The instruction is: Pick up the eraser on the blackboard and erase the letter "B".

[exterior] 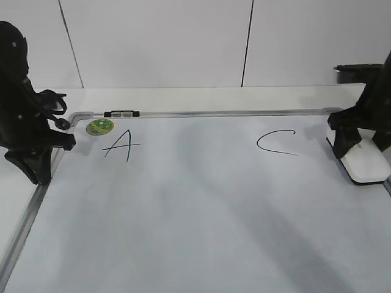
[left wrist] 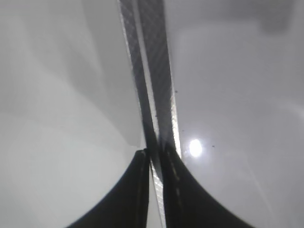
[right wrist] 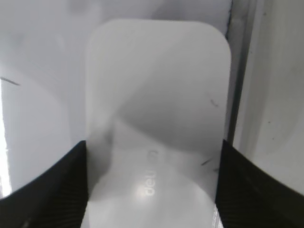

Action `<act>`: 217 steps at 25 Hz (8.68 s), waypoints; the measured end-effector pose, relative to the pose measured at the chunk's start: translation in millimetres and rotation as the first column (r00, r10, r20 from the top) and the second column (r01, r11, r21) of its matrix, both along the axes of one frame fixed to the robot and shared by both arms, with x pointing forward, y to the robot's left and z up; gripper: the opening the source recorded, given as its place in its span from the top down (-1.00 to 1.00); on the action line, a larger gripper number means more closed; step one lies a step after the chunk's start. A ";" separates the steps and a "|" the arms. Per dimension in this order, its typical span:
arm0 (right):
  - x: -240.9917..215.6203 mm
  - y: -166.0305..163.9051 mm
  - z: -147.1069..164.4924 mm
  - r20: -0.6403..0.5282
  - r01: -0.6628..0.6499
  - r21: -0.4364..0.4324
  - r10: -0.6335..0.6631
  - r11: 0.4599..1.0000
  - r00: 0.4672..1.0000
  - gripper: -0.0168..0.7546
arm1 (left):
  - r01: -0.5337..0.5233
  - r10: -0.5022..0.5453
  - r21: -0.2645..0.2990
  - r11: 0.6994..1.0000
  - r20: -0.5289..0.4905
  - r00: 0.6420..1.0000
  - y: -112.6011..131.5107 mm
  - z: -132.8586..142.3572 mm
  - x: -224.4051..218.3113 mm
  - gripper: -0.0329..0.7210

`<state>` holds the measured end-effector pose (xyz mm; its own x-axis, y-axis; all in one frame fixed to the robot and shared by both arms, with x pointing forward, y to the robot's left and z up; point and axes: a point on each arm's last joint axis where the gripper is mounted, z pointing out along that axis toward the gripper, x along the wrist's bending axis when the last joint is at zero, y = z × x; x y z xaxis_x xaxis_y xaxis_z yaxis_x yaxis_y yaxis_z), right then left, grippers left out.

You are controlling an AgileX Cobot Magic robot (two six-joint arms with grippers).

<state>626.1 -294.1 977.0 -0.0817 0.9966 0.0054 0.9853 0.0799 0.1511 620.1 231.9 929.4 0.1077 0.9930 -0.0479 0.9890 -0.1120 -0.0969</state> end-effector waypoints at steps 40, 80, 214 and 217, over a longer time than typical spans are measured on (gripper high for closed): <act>0.1 -4.7 -5.7 -0.025 -0.016 -0.038 0.015 0.999 1.000 -0.50 | -0.001 0.001 -0.001 1.000 -0.002 1.000 -0.1 0.0 -0.2 0.80; -1.3 -4.7 -5.9 -0.041 0.012 -0.035 -0.013 0.999 0.999 -0.51 | -0.002 0.002 -0.002 1.000 -0.007 1.000 -0.2 0.1 -0.7 0.80; -398.9 -4.0 68.5 0.768 0.010 0.000 -0.007 1.000 0.641 -0.56 | 0.095 -0.015 -0.032 0.995 0.892 0.452 69.8 126.2 -378.0 0.15; -398.9 -5.5 68.5 0.768 0.018 -0.017 0.002 1.000 0.641 -0.56 | 0.095 -0.015 -0.032 0.995 0.892 0.452 69.8 126.2 -378.0 0.15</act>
<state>227.2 -299.5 1045.4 -0.0385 0.9963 -0.0764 0.5166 0.0853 0.8520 242.0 301.6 1055.6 0.1857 0.9817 0.0428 0.5224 -0.1356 0.8418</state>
